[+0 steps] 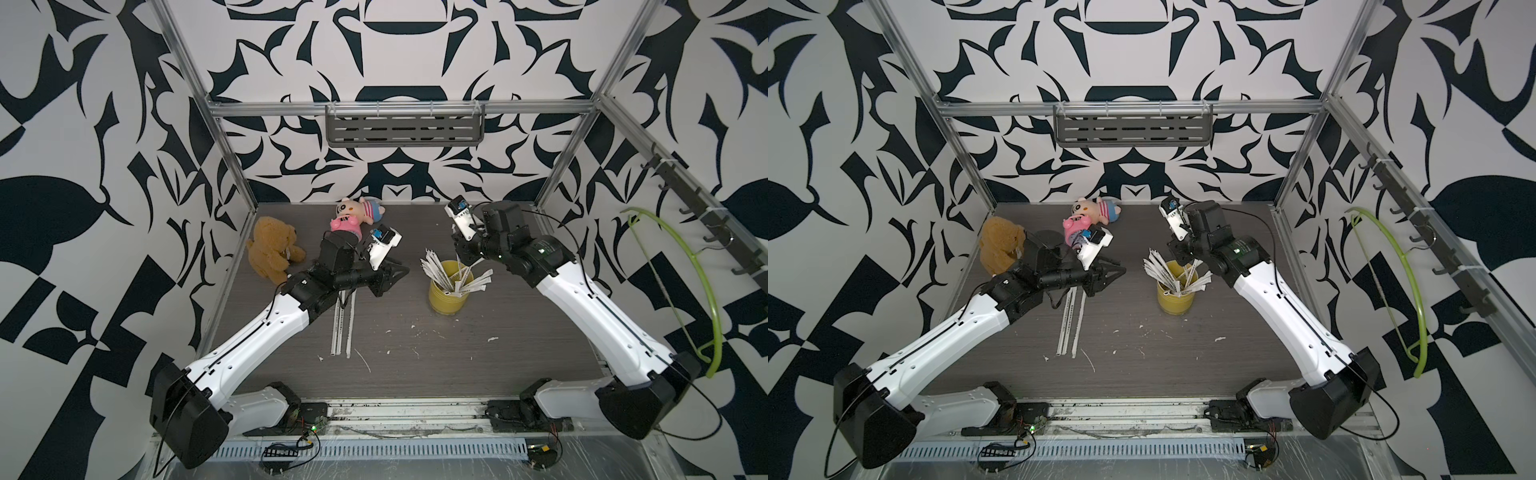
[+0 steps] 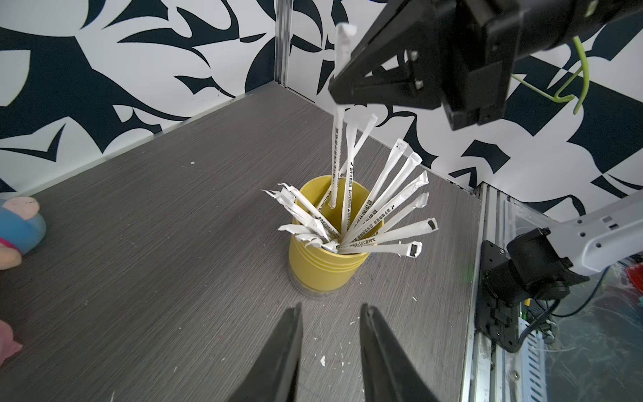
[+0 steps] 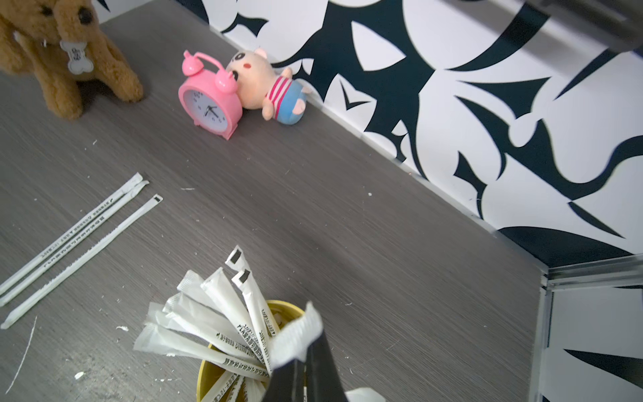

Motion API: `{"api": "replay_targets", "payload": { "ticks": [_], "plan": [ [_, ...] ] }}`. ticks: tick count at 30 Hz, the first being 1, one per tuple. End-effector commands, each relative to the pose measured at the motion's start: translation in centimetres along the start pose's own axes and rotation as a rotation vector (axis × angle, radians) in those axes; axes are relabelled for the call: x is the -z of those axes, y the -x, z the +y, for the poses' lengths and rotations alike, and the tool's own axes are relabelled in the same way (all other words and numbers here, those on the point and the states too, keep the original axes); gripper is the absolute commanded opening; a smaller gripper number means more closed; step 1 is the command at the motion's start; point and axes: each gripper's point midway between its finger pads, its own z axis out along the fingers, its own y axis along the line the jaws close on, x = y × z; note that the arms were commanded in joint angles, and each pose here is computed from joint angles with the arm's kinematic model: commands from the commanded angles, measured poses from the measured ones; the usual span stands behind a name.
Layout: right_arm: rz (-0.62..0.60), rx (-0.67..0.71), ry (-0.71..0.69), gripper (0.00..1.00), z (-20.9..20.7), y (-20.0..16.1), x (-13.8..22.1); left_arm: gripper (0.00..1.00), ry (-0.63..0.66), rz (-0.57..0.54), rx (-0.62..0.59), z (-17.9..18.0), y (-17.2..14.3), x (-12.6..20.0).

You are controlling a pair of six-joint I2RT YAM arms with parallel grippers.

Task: Take the straws out of the storage container
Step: Pick up the straw from the container, then place the straw at the center of the board.

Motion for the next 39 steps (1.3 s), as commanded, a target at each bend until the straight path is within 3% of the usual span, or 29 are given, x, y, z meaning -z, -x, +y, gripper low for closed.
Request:
{"api": "replay_targets", "payload": {
  "ticks": [1,10,16,20,25,30,39],
  "plan": [
    [-0.158,-0.063,-0.047,0.02,-1.2,5.1,4.3,0.34,0.008,-0.049,0.007,-0.4,1.8,1.1],
    [-0.213,-0.184,0.015,0.00,0.6,8.9,9.6,0.34,0.111,-0.030,0.090,0.1,2.6,3.8],
    [-0.150,-0.350,0.266,0.00,5.2,10.8,10.9,0.40,0.279,0.001,0.125,0.8,2.3,8.4],
    [0.015,-0.430,0.416,0.00,9.8,9.9,7.9,0.44,0.388,0.092,0.159,1.5,-0.1,11.0],
    [0.268,-0.559,0.562,0.00,15.2,6.8,1.4,0.44,0.505,0.250,0.235,2.8,-5.0,12.9],
    [0.463,-0.610,0.641,0.00,20.1,4.2,-4.2,0.47,0.513,0.277,0.317,3.5,-7.7,13.5],
    [0.671,-0.732,0.680,0.00,25.3,0.5,-13.3,0.47,0.515,0.298,0.445,6.2,-10.4,13.7]
  ]
}}
